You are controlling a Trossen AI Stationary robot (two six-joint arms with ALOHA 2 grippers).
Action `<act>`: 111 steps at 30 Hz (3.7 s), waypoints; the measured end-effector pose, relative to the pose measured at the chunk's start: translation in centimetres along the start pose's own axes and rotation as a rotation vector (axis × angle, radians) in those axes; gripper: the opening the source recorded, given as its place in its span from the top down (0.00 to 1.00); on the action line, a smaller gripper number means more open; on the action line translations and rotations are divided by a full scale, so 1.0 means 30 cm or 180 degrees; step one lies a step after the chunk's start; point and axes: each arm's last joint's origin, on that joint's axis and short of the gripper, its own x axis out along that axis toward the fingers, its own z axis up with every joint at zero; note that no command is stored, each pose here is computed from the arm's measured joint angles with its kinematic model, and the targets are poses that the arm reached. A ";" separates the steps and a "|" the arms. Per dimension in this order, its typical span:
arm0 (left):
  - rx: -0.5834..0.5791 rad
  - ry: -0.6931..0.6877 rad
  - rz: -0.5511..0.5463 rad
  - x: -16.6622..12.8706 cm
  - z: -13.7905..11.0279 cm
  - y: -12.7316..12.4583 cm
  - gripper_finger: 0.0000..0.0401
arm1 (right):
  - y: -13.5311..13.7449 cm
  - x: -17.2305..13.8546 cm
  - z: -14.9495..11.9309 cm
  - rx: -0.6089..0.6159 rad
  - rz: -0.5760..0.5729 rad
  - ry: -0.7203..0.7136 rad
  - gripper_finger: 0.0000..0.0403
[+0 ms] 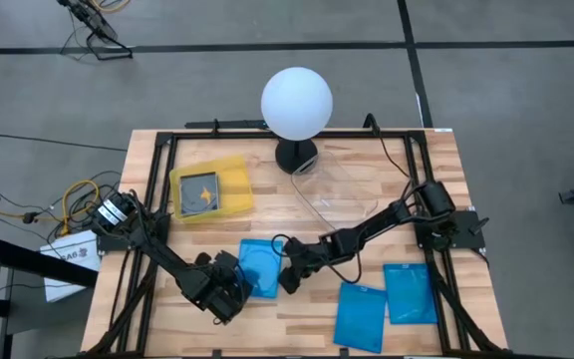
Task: Pick & place jewel cases by type
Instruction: Put the left blue CD case into the transparent bin
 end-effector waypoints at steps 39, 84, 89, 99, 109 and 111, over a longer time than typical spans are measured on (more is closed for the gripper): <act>-0.0037 -0.0149 -0.0316 -0.017 -0.023 -0.030 1.00 | 0.051 0.059 0.060 -0.0057 0.0842 -0.0051 0.97; 0.1267 -0.0193 -0.0471 -0.072 -0.066 -0.024 1.00 | 0.336 -0.705 -0.024 -0.5871 -0.0815 -0.1299 1.00; 0.1277 -0.0206 -0.0469 -0.072 -0.066 -0.024 1.00 | 0.342 -0.700 -0.040 -0.6221 -0.1354 -0.1304 1.00; 0.1206 -0.0220 -0.0485 -0.072 -0.066 -0.026 1.00 | 0.341 -0.711 -0.008 -0.4907 -0.0605 -0.1427 1.00; 0.1156 -0.0221 -0.0557 -0.074 -0.066 -0.034 1.00 | 0.340 -0.725 0.054 -0.2018 0.0774 -0.0820 1.00; 0.1155 -0.0221 -0.0557 -0.074 -0.066 -0.034 1.00 | 0.346 -0.728 0.055 -0.1660 0.1065 -0.0589 1.00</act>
